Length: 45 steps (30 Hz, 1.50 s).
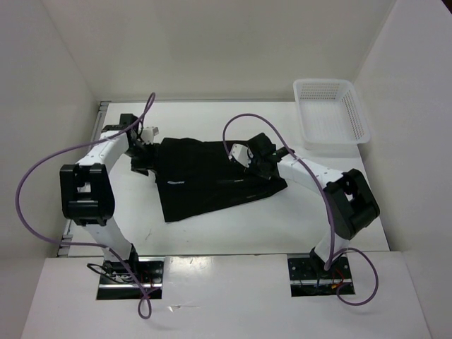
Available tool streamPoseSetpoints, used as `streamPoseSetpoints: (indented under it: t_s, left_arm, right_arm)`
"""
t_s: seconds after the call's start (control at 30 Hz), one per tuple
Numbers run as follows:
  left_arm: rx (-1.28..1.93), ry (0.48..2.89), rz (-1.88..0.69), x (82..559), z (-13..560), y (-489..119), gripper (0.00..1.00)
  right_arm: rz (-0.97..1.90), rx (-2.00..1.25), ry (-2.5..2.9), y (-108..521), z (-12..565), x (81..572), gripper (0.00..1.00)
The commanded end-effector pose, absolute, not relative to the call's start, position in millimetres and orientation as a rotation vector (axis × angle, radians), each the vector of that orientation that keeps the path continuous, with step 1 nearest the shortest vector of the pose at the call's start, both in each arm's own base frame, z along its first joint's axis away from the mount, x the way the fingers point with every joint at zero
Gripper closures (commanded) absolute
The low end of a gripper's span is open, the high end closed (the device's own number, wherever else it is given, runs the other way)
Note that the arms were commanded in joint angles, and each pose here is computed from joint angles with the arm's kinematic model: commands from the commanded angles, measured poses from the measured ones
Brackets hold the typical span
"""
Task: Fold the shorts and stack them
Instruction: Fold the shorts
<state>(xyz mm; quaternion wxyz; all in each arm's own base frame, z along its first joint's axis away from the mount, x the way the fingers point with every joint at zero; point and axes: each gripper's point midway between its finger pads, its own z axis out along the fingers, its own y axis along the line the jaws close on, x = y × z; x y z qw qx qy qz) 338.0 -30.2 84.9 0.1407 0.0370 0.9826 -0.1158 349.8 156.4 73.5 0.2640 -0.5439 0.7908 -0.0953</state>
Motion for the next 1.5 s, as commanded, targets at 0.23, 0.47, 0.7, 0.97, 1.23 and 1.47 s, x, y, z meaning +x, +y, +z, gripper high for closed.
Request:
streamPoseSetpoints:
  t_s: [0.23, 0.47, 0.7, 0.97, 1.23, 1.47]
  left_arm:
    - [0.157, 2.731, -0.572, 373, 62, -58, 0.43]
    - [0.140, 2.790, -0.589, 367, 44, -58, 0.65]
    - [0.147, 2.790, -0.500, 374, 48, -51, 0.49]
    - [0.224, 2.785, -0.358, 382, 42, -59, 0.45]
    - [0.274, 2.883, -0.347, 358, 12, -70, 0.51]
    - [0.277, 2.884, -0.381, 357, 21, -74, 0.97]
  right_arm:
    - [-0.244, -1.491, 2.106, 165, 77, 350, 1.00]
    - [-0.244, -1.511, 2.128, 165, 67, 349, 1.00]
    - [-0.244, -1.505, 2.121, 168, 70, 354, 1.00]
    - [-0.232, -1.515, 2.127, 166, 66, 348, 1.00]
    - [-0.232, -1.509, 2.120, 167, 67, 350, 1.00]
    - [-0.232, -1.509, 2.120, 167, 67, 350, 1.00]
